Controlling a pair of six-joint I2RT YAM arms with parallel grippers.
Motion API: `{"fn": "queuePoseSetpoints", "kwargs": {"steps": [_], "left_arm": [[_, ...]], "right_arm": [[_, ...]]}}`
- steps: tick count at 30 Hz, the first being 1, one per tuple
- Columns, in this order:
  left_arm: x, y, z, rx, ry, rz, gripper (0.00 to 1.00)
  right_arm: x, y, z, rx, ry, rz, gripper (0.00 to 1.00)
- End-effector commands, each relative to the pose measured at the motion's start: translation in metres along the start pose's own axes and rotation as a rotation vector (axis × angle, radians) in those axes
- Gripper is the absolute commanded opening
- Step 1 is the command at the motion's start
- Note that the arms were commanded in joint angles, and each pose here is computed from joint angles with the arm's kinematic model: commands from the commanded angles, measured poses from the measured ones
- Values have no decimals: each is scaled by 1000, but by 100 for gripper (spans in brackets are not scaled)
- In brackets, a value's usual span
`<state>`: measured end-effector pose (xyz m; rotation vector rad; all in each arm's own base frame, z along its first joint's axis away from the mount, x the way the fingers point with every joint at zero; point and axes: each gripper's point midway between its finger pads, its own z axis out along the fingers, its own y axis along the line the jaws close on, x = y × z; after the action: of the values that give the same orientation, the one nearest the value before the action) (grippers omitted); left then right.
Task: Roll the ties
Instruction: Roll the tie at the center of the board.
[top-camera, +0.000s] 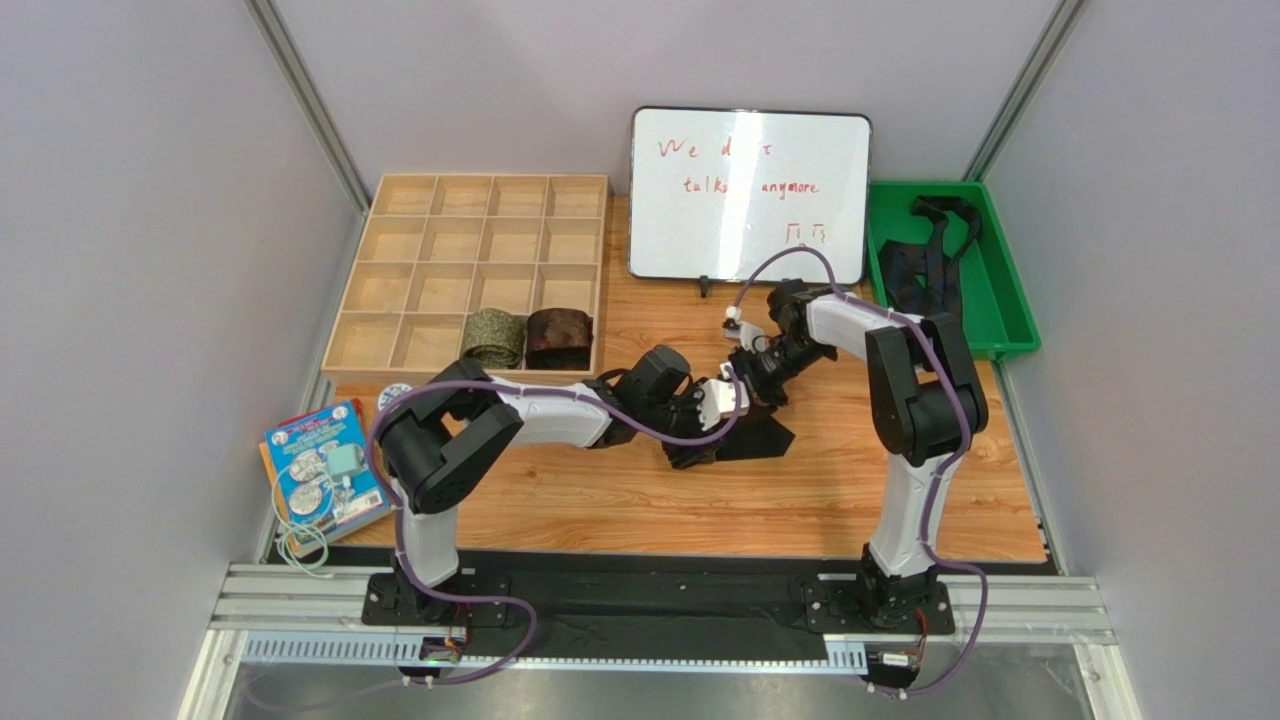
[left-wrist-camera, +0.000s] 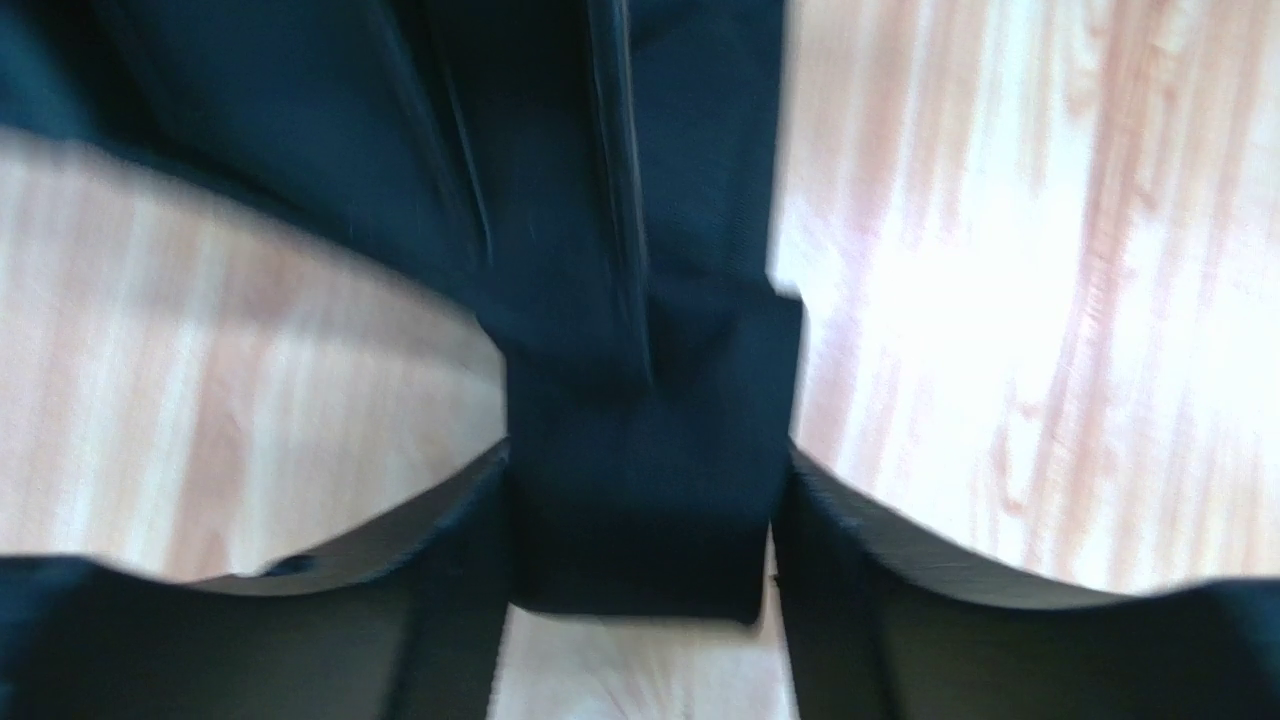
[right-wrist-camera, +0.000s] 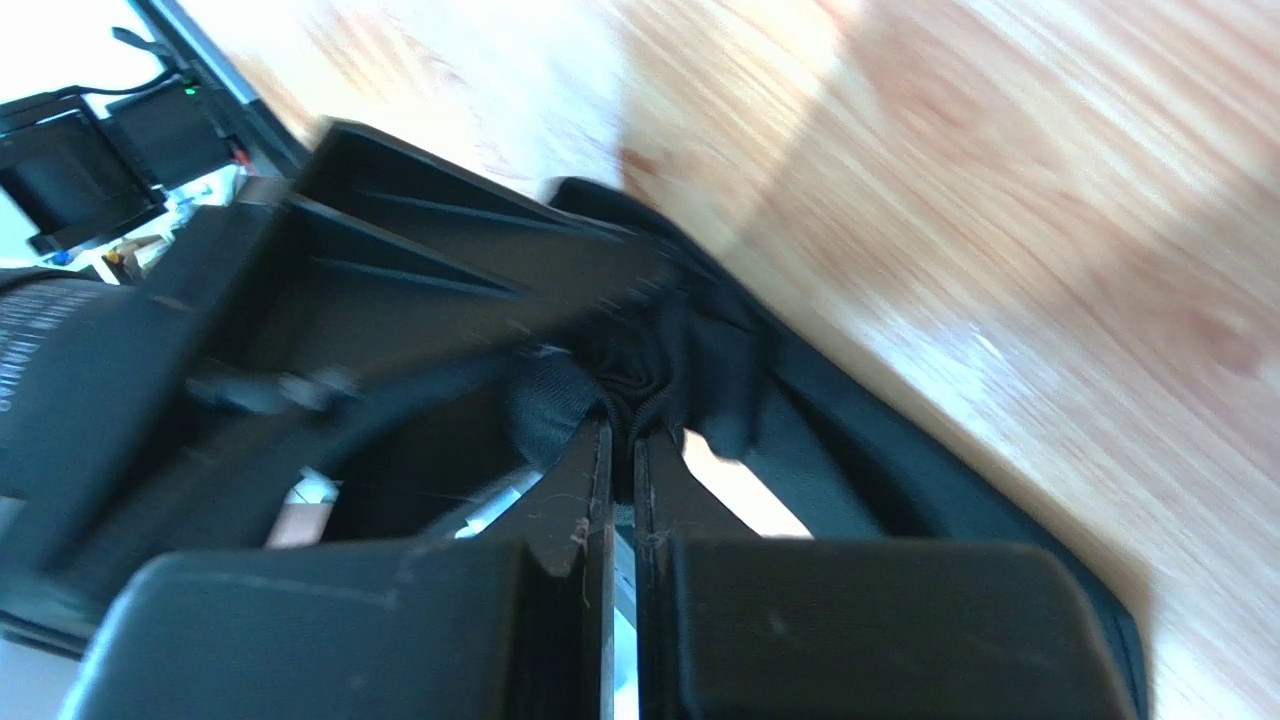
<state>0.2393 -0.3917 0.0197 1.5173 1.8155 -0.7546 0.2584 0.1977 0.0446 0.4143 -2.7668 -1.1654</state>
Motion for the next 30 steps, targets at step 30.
{"fn": "queuePoseSetpoints", "kwargs": {"steps": [30], "left_arm": [[-53, -2, 14, 12, -359, -309, 76]], "right_arm": [[-17, -100, 13, 514, -101, 10, 0]]}}
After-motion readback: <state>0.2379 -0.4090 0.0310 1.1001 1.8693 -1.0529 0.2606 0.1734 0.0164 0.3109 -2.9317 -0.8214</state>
